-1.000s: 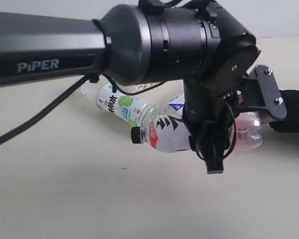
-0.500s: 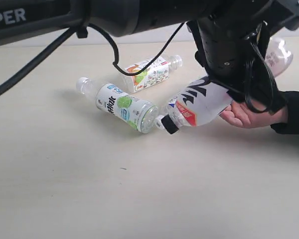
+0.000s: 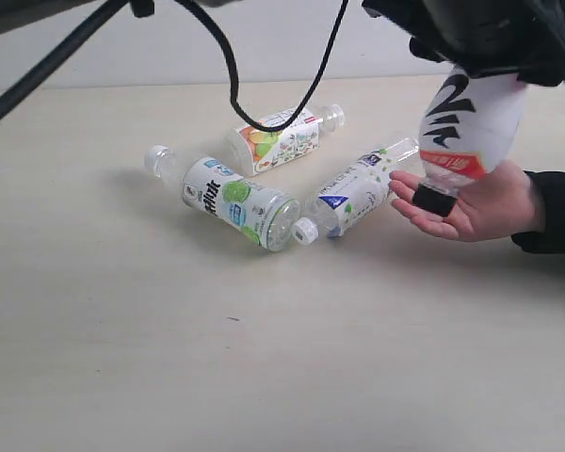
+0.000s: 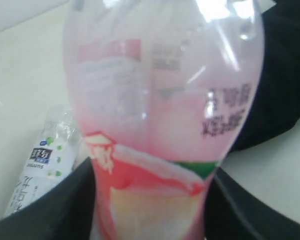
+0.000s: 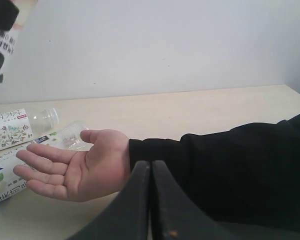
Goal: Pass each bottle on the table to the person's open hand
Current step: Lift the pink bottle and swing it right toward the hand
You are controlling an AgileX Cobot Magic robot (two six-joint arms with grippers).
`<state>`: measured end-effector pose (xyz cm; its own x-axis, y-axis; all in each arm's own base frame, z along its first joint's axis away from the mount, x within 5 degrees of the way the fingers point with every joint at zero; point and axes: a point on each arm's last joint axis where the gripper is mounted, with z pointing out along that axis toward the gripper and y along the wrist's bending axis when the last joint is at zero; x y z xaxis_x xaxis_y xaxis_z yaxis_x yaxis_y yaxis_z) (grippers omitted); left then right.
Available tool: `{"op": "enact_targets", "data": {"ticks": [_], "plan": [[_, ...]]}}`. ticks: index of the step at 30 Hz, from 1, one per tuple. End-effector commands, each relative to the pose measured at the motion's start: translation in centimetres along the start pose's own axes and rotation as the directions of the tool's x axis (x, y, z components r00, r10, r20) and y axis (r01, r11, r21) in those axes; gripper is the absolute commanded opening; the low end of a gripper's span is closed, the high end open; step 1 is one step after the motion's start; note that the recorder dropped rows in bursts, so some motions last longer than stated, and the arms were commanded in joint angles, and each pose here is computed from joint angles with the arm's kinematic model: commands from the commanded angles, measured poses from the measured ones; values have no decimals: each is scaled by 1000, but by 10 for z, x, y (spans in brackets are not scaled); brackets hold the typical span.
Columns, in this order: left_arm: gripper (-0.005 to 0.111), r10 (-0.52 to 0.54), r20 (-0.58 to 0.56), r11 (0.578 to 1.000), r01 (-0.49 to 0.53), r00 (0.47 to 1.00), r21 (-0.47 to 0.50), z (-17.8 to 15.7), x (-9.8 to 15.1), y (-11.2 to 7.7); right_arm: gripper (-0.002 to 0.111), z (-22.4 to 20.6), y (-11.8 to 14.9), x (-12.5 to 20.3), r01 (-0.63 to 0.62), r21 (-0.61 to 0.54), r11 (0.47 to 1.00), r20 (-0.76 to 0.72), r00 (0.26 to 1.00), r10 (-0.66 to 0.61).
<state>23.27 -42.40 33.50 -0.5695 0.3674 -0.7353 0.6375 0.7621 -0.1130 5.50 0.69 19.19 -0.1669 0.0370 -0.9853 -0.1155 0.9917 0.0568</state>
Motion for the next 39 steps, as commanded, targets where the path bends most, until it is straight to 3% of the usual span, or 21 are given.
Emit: {"op": "enact_targets", "data": {"ticks": [1, 6, 10, 19, 28, 39], "plan": [[0, -164, 37, 983, 160, 986, 95, -18, -22, 6, 0, 0, 0, 1, 4, 3, 1000, 5, 1000, -4], [0, -362, -44, 908, 363, 931, 210, -20, -36, 27, 0, 0, 0, 1, 4, 3, 1000, 5, 1000, -4], [0, -462, -129, 838, 480, 877, 259, -10, -37, 40, 0, 0, 0, 1, 4, 3, 1000, 5, 1000, -4], [0, -548, -227, 733, 593, 805, 334, 57, -17, 32, 0, 0, 0, 1, 4, 3, 1000, 5, 1000, -4], [0, -556, -292, 744, 623, 778, 244, 113, 16, 42, 0, 0, 0, 1, 4, 3, 1000, 5, 1000, -4], [0, -580, -321, 738, 650, 749, 182, 139, 31, 61, 0, 0, 0, 1, 4, 3, 1000, 5, 1000, -4]]}}
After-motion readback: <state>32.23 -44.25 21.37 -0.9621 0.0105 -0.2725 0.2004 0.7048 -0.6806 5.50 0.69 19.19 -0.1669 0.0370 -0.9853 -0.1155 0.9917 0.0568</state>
